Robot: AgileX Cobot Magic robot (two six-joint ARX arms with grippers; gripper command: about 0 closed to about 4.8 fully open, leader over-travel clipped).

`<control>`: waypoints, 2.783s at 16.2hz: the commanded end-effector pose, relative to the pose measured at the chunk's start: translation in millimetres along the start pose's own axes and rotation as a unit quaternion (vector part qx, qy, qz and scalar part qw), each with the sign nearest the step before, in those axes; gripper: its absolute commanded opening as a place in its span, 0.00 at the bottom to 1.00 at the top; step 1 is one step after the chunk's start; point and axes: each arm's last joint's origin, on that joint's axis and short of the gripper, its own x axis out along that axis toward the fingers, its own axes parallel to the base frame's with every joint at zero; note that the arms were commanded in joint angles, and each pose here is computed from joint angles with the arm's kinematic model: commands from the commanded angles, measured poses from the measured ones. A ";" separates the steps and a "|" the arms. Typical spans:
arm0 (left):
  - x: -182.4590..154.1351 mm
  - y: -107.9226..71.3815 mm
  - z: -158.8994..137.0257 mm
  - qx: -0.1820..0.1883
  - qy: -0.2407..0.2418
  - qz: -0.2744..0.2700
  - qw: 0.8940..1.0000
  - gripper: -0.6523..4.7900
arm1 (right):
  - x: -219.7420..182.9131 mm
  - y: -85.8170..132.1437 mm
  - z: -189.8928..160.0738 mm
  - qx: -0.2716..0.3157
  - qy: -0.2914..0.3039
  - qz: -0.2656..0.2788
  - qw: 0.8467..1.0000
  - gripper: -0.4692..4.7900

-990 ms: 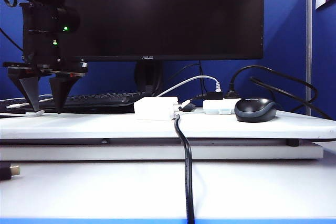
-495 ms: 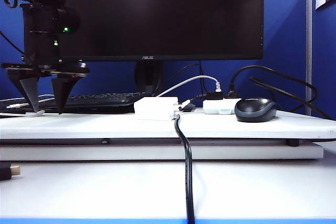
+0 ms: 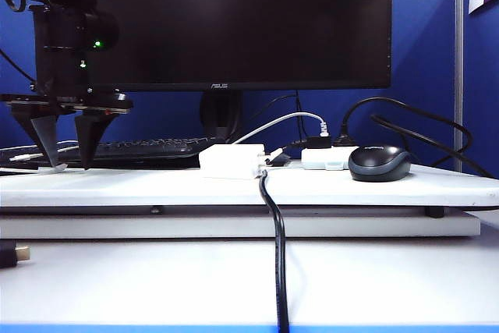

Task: Pick up the Type-C charging cable and the charging base, insert one end of the Type-C charger into the corresponding slot on the base, and finally place the plugged-in charger back on the table.

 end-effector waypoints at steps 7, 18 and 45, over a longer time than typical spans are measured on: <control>11.9 -0.7 0.8 -0.004 0.016 0.002 1.000 0.61 | -1.2 1.6 2.9 -0.002 -0.007 0.005 1.000 0.09; -2.9 -2.0 -3.2 0.036 0.013 -0.042 0.998 0.11 | -1.2 1.4 2.2 -0.001 -0.004 0.004 1.000 0.09; -187.4 -10.9 -70.5 0.188 -0.200 -0.575 0.770 0.11 | 167.6 71.1 -178.7 -0.199 0.428 0.209 0.857 0.66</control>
